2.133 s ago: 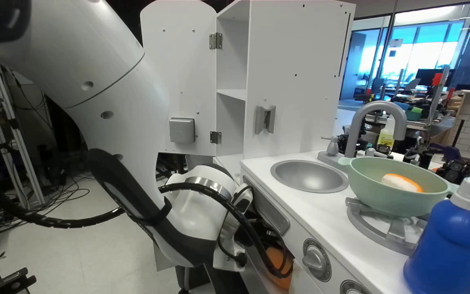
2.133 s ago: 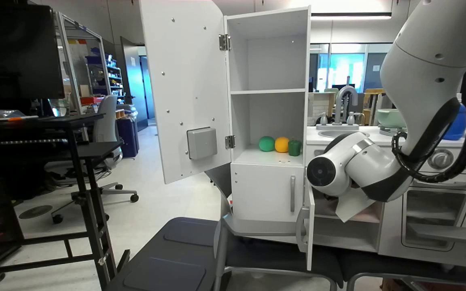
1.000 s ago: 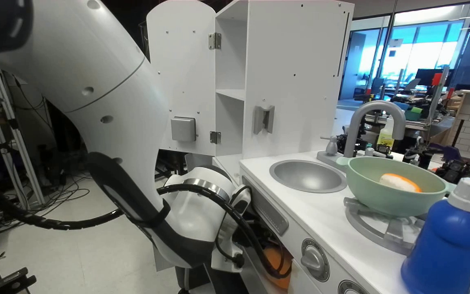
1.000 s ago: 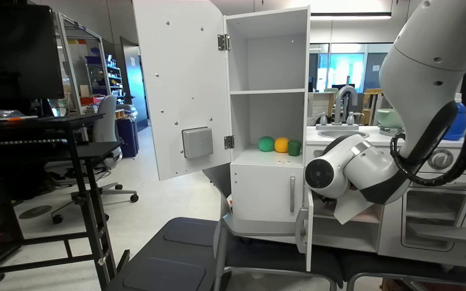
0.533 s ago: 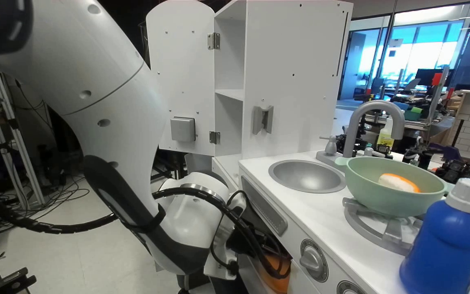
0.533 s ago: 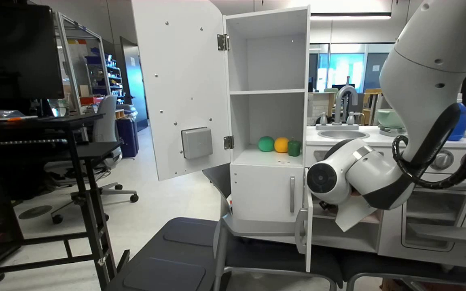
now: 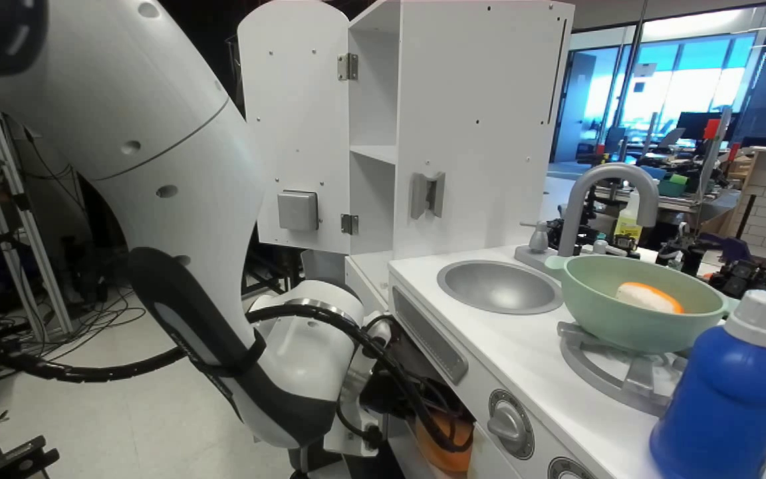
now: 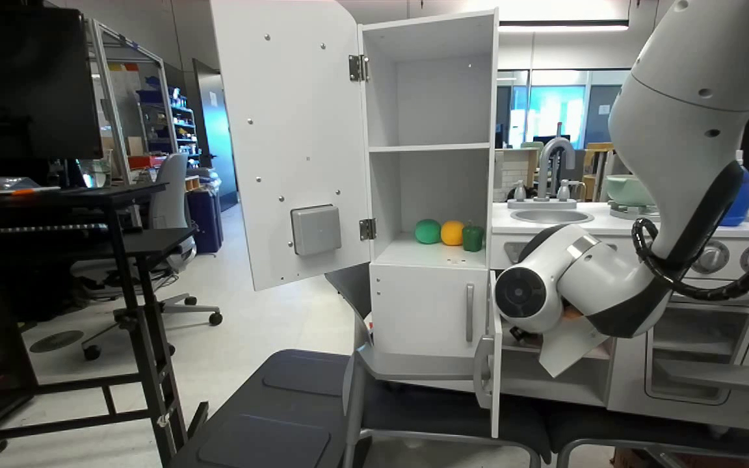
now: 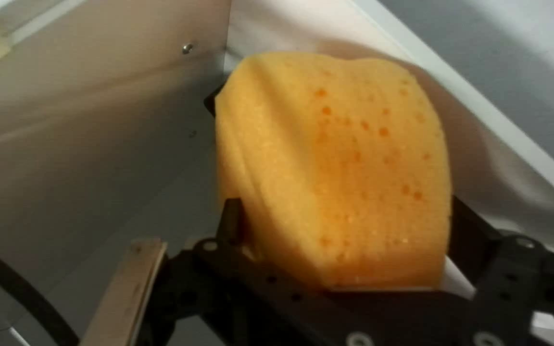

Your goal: Pick up the black bottle and the orange object and put them in the cabinet

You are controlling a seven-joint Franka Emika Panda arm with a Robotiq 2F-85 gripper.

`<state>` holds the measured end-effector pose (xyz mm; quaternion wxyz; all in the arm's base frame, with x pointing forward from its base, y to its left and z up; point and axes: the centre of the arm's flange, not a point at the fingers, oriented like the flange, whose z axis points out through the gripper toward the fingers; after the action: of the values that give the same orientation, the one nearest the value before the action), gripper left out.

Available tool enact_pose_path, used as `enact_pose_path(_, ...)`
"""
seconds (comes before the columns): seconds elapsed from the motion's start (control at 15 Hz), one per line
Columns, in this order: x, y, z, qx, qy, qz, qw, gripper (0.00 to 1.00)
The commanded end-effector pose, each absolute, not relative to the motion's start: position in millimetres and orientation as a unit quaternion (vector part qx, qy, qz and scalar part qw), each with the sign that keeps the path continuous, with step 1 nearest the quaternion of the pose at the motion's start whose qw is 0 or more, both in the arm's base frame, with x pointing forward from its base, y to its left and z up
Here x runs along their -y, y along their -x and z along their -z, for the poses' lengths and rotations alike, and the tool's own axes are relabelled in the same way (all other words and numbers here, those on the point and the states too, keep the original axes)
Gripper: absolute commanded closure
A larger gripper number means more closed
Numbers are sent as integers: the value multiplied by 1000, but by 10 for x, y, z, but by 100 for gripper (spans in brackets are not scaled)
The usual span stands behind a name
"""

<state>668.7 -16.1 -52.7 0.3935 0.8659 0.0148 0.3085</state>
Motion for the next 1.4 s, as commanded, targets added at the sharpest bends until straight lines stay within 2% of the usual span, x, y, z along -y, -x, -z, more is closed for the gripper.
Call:
enact_pose_path(0.0, -232, -6617, 541, -21, -852, -351, 388, 0)
enact_pose_path(0.67, -462, -6465, 456, -32, -847, -397, 353, 0)
enact_pose_path(1.33, -746, -5846, 37, -30, -846, -416, 332, 0)
